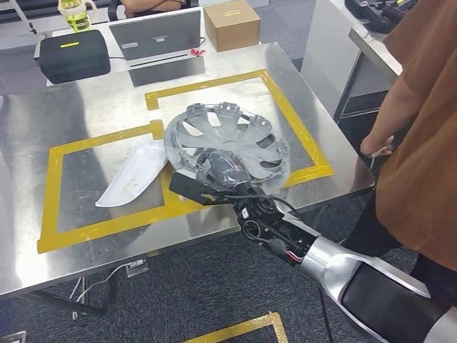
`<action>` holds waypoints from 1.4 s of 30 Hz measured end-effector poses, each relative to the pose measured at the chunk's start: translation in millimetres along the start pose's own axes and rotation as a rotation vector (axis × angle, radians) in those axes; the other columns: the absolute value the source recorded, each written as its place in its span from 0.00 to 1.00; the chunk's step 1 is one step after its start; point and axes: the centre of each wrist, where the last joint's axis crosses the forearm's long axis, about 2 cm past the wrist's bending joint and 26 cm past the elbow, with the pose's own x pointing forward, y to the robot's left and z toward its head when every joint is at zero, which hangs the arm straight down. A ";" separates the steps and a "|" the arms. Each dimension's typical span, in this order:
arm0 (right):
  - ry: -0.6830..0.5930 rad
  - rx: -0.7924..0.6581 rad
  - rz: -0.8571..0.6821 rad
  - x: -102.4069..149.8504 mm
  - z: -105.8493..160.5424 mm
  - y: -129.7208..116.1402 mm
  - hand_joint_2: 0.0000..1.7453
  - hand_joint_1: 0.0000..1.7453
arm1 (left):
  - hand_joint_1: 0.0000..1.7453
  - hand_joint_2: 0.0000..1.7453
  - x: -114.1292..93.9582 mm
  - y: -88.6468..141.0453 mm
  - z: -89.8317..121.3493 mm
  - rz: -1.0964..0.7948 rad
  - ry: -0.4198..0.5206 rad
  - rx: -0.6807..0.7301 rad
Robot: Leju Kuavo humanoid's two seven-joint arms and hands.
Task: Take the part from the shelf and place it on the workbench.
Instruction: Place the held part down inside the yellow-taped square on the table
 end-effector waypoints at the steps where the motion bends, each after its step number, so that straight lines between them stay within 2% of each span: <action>1: 0.020 0.007 0.011 -2.8 1.2 1.8 1.00 1.00 | 0.00 1.00 -0.1 0.0 0.0 0.000 0.002 0.000; 12: 0.170 0.116 0.059 -32.1 19.9 21.4 1.00 1.00 | 0.00 1.00 -0.1 -0.2 0.0 -0.008 0.004 -0.004; 21: 0.271 0.145 0.088 -51.8 28.0 29.3 1.00 1.00 | 0.00 1.00 -0.6 -0.8 0.2 -0.024 0.002 -0.007; 33: 0.125 0.152 0.064 -60.3 32.4 35.2 1.00 1.00 | 0.00 1.00 -1.0 -1.3 0.2 -0.038 -0.017 -0.020; 42: 0.004 0.178 0.038 -29.4 18.1 40.7 1.00 1.00 | 0.00 1.00 -0.9 -1.9 0.4 -0.041 -0.017 -0.021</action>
